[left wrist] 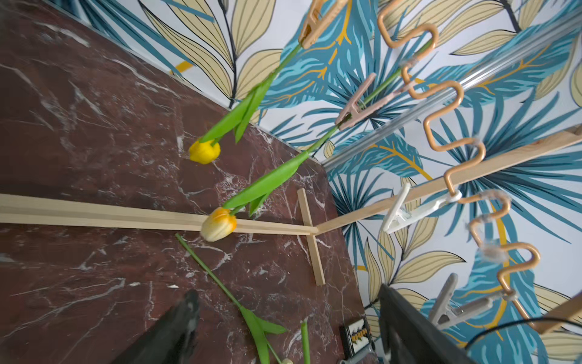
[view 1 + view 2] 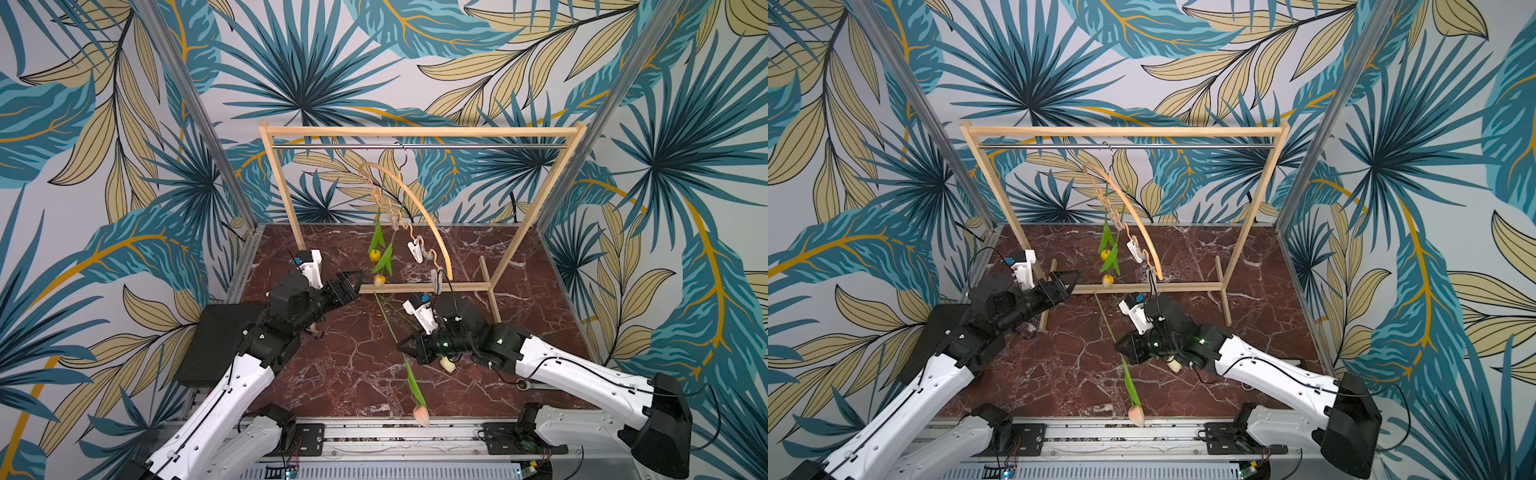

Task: Dry the flowers on a clothes hanger
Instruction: Pick up the flower at the center of the board, then open the clamp at the hanger, then clamp the flower onto the hanger, then pick up the flower at the center of the board.

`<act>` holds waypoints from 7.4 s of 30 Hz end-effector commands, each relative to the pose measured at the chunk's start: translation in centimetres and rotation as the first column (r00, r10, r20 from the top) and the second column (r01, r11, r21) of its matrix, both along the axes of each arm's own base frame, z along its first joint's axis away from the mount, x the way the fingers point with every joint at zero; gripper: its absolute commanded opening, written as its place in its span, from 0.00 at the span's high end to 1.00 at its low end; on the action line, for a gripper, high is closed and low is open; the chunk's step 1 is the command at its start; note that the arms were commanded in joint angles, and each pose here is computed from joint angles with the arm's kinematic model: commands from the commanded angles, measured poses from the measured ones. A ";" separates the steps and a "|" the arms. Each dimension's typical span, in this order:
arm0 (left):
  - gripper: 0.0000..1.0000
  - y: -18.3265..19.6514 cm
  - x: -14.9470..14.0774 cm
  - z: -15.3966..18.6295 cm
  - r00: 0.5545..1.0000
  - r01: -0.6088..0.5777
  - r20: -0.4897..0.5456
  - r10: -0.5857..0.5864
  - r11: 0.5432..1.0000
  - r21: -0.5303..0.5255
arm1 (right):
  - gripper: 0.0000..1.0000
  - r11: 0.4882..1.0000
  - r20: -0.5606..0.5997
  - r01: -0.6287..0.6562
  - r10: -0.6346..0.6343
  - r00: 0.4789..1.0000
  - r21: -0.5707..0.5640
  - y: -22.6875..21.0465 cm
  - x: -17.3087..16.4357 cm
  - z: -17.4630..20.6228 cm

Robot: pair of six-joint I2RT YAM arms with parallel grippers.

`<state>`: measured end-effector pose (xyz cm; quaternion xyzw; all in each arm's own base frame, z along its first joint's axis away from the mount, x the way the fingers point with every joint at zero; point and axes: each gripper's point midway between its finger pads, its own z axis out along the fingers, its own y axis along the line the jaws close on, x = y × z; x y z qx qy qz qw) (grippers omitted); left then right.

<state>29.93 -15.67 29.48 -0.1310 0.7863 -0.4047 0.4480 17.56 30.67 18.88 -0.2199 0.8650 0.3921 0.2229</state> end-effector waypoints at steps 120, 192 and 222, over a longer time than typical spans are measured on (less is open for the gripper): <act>0.75 -17.0 5.6 6.7 0.841 0.450 0.350 -0.412 0.893 -0.030 | 1.00 0.848 0.116 0.378 -0.446 0.888 0.372 -5.4 14.2 11.2; 0.13 -8.6 0.2 -5.4 0.951 0.303 -0.011 -0.310 0.920 0.249 | 0.63 0.820 0.023 0.488 -0.505 0.863 -0.299 -12.8 8.5 -6.8; 0.14 3.8 -3.5 -6.8 0.980 -0.106 -0.118 0.160 0.924 0.368 | 0.59 0.828 0.176 0.418 -0.379 0.909 -0.375 -4.8 13.5 -13.9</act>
